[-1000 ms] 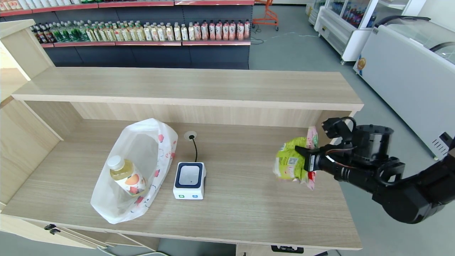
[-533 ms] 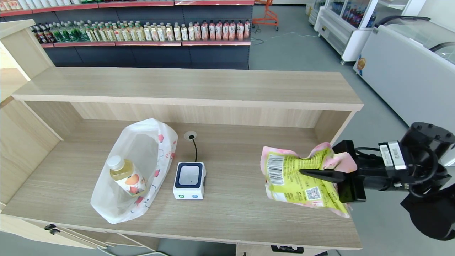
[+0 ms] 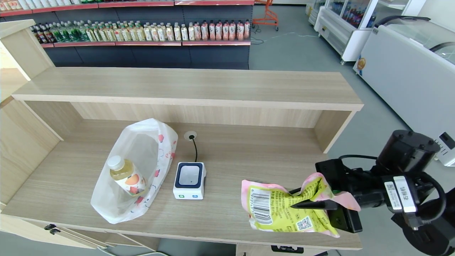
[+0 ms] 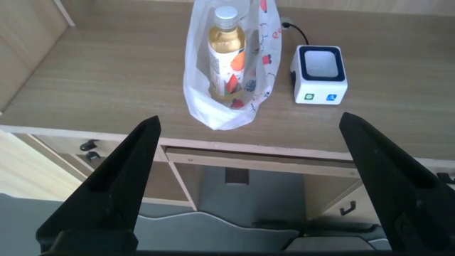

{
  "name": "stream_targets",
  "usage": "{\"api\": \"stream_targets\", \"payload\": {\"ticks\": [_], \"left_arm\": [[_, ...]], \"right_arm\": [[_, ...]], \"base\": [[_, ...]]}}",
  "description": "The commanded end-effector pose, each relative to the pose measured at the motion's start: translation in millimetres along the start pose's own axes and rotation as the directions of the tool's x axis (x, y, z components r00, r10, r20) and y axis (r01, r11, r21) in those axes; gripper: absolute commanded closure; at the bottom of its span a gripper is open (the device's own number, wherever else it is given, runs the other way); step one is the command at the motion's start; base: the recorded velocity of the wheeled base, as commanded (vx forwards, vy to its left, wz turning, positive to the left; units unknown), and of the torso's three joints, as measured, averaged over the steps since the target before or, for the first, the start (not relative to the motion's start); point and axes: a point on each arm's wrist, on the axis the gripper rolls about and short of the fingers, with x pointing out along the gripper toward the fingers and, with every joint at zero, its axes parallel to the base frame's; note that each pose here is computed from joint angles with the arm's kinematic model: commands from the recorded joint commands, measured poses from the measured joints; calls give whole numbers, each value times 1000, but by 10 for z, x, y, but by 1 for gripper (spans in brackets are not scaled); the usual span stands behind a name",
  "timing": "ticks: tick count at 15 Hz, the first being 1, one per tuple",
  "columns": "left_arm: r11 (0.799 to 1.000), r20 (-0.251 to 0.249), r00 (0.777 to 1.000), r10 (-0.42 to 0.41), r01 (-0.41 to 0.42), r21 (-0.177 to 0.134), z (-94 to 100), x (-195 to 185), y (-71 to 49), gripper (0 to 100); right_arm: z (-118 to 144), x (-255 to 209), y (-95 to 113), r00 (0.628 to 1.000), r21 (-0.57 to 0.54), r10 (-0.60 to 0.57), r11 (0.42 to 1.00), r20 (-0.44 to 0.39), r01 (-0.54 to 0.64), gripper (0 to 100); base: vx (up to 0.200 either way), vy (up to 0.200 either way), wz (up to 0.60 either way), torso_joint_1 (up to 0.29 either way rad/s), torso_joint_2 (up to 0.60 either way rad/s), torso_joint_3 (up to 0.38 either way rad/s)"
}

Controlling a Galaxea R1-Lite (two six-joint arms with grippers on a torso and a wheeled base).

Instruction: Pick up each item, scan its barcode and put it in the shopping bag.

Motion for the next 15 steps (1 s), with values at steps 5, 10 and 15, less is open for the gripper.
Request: {"api": "stream_targets", "payload": {"ticks": [5,10,15], "left_arm": [[1000,0,1000,0,0,0,0,0,0,0],[1000,0,1000,0,0,0,0,0,0,0],[1000,0,1000,0,0,0,0,0,0,0]], "right_arm": [[-27,-27,107,1000,-44,10,999,-18,-11,100],[-64,-82,111,999,-88,-4,996,-43,1,100],[-2,-301,70,994,-116,-61,992,-95,50,100]], "base": [[0,0,0,0,0,0],[0,0,0,0,0,0],[0,0,0,0,0,0]]}}
